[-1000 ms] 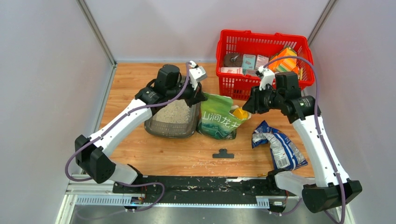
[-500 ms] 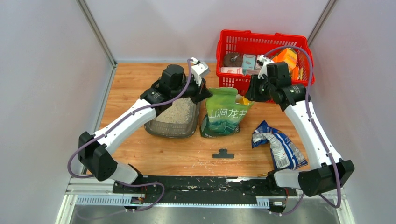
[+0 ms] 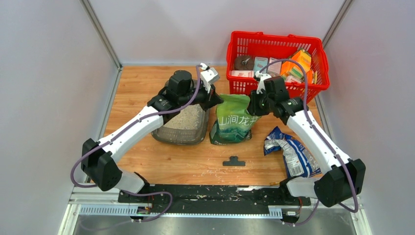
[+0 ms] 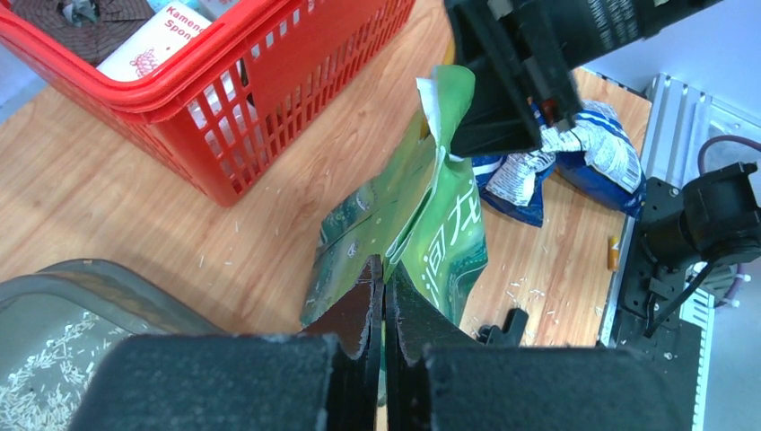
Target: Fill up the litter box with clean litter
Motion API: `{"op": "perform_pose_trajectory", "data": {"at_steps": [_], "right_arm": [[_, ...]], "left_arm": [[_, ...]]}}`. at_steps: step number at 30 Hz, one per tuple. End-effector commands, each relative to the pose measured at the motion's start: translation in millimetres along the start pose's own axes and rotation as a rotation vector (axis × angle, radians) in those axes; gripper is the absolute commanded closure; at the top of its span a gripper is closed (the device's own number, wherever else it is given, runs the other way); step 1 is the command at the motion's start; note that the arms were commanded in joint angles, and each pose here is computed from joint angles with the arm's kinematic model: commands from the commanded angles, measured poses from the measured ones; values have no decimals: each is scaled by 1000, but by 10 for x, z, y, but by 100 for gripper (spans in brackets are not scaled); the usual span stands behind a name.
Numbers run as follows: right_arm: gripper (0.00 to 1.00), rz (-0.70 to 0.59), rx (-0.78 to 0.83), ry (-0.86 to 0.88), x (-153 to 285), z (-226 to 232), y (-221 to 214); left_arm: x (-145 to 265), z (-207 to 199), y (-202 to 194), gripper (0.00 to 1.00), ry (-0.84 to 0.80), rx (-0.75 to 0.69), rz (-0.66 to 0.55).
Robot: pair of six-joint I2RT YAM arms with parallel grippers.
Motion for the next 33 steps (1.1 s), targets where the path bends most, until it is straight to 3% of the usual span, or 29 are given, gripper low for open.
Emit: {"op": "perform_pose_trajectory", "data": {"at_steps": [1, 7, 12, 20, 26, 27, 33], "right_arm": [[100, 297, 21, -93, -239, -155, -750], [100, 435, -104, 7, -388, 66, -1337], [100, 408, -199, 264, -406, 384, -1410], [100, 200, -364, 537, -375, 432, -874], [100, 105, -589, 644, -188, 142, -547], [100, 82, -687, 628, -159, -14, -484], [100, -13, -784, 673, 33, -208, -271]], "left_arm": [[298, -329, 861, 100, -72, -142, -302], [238, -326, 901, 100, -89, -123, -326], [171, -324, 883, 100, -112, -91, -333], [135, -289, 814, 100, -104, -103, -286], [140, -204, 730, 100, -61, -167, -233], [149, -201, 728, 100, -57, -171, -231], [251, -137, 579, 100, -16, -270, -154]]}}
Point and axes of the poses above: each gripper's point midway between its finger pads, its own x axis back along the fingers, its own z axis along the line the jaws close on, y = z × x, the point moved 2 cm from there along x, back along the fingers, and after that the axes turned 13 degrees about x, right-handed, at the moved point
